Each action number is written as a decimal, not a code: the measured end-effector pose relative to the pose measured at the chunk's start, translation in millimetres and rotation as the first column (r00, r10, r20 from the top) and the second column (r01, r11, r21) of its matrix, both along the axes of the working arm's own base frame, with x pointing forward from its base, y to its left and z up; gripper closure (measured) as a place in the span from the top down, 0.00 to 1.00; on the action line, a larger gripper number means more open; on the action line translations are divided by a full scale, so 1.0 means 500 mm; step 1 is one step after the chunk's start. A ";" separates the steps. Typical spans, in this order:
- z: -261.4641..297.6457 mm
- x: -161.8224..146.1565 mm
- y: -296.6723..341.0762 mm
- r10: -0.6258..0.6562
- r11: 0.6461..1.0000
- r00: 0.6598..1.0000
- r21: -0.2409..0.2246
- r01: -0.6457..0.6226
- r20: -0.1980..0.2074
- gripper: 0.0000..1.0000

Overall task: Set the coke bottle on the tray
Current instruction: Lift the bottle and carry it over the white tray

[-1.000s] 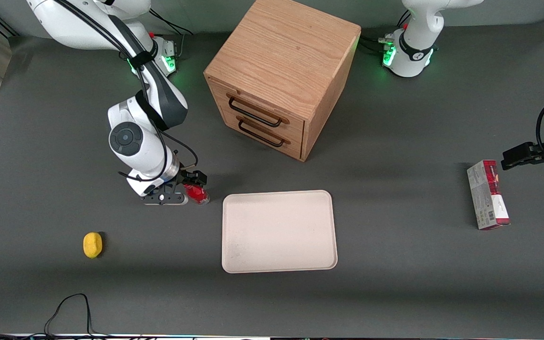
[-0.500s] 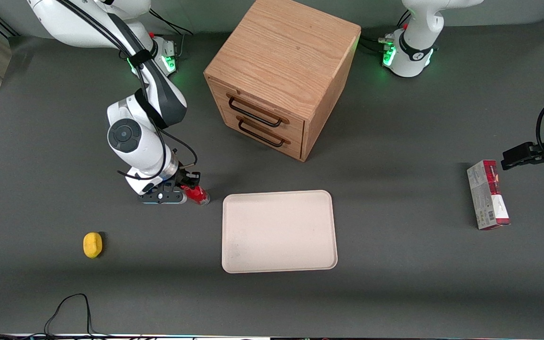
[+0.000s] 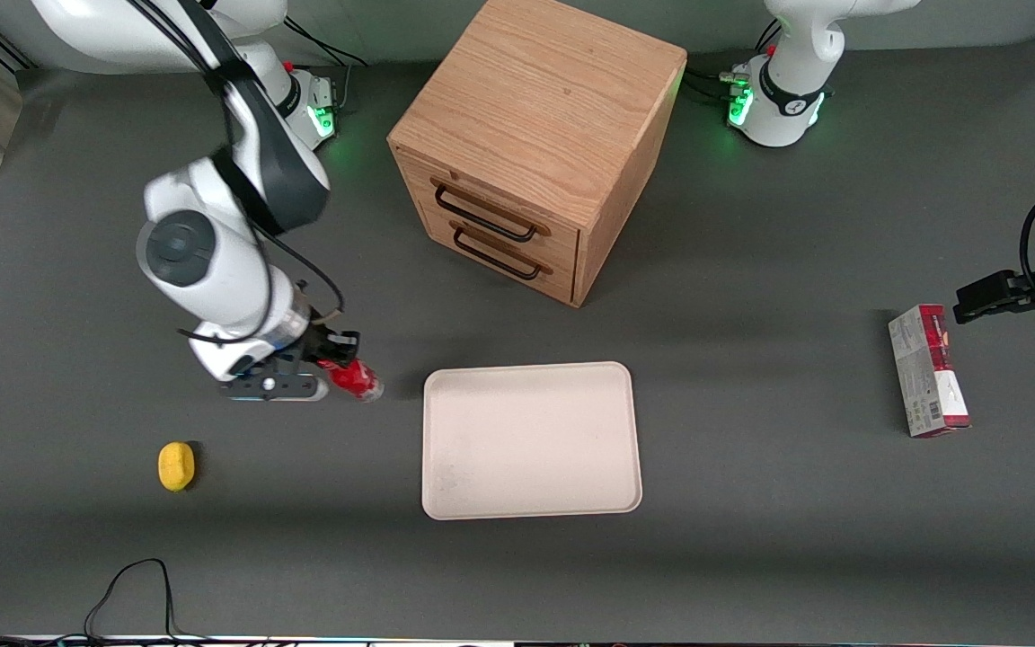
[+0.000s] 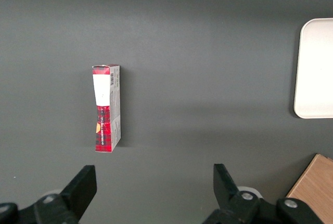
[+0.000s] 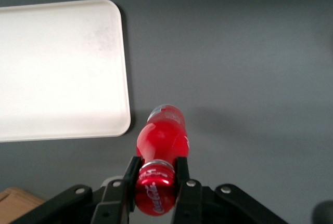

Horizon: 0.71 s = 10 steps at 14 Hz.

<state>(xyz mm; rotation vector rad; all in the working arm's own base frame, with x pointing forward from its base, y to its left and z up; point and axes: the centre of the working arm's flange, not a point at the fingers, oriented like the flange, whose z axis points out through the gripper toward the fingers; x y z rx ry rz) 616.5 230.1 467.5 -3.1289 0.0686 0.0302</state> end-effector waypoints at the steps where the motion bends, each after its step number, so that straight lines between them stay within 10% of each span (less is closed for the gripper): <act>1: 0.068 0.008 -0.009 0.001 1.000 1.000 -0.007 -0.001 -0.022 0.32; 5: 0.234 0.037 -0.014 0.016 0.999 1.000 0.032 -0.015 -0.026 0.32; 10: 0.186 0.107 0.045 0.041 0.990 0.998 0.131 -0.047 0.048 0.32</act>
